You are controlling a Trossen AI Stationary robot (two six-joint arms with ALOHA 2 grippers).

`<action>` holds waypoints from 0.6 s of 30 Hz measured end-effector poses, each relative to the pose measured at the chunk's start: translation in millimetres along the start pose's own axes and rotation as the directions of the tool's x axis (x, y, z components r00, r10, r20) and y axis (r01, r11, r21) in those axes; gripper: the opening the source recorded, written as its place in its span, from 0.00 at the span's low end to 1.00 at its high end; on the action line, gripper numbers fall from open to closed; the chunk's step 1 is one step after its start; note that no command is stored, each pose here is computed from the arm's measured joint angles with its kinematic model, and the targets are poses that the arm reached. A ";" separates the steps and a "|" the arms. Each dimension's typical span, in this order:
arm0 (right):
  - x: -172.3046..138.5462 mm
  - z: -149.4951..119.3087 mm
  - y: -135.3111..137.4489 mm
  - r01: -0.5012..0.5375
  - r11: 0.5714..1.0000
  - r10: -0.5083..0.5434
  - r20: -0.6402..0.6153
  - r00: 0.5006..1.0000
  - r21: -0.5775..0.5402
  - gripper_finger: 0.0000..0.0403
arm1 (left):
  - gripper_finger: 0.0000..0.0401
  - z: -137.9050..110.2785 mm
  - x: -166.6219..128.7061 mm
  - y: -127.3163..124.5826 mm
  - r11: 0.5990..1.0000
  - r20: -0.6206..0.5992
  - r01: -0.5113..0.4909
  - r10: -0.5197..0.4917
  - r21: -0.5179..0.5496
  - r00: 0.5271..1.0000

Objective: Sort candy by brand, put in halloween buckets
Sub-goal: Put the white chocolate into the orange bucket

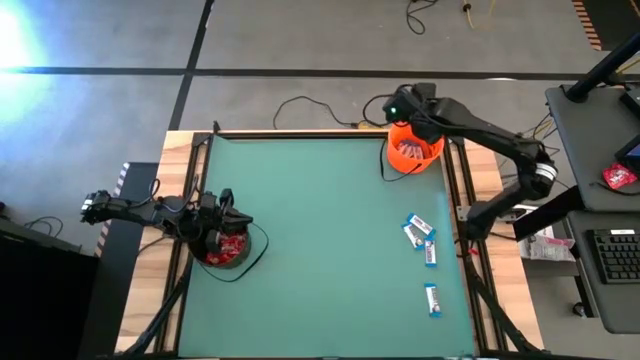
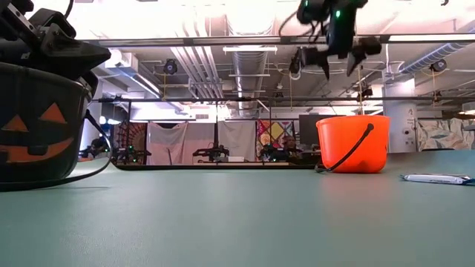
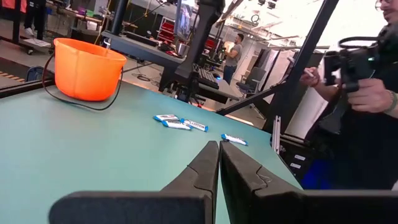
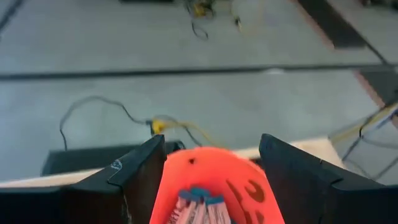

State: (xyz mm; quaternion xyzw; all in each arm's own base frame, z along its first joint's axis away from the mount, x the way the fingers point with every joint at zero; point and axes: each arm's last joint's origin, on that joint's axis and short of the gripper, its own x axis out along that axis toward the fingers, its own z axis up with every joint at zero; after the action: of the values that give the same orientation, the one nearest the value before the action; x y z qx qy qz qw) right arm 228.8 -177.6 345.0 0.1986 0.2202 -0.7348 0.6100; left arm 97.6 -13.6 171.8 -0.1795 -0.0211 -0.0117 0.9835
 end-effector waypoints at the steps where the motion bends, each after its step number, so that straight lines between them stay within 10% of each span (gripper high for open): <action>1: -7.7 -0.5 -0.6 -0.008 1.000 0.008 0.022 1.000 -0.002 0.63 | 0.00 -0.1 0.0 0.0 1.000 0.000 0.000 0.000 0.000 1.000; 18: -100.8 -87.4 -9.8 -0.063 0.991 0.076 -0.114 0.991 0.117 0.62 | 0.00 -0.1 0.0 0.0 1.000 0.000 0.000 0.000 0.000 1.000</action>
State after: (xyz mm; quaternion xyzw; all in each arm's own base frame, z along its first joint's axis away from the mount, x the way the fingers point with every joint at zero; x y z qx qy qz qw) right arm 239.0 -45.0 330.3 0.2835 0.2069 -0.7112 0.6091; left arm 97.7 -13.7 171.7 -0.1795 -0.0209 -0.0118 0.9835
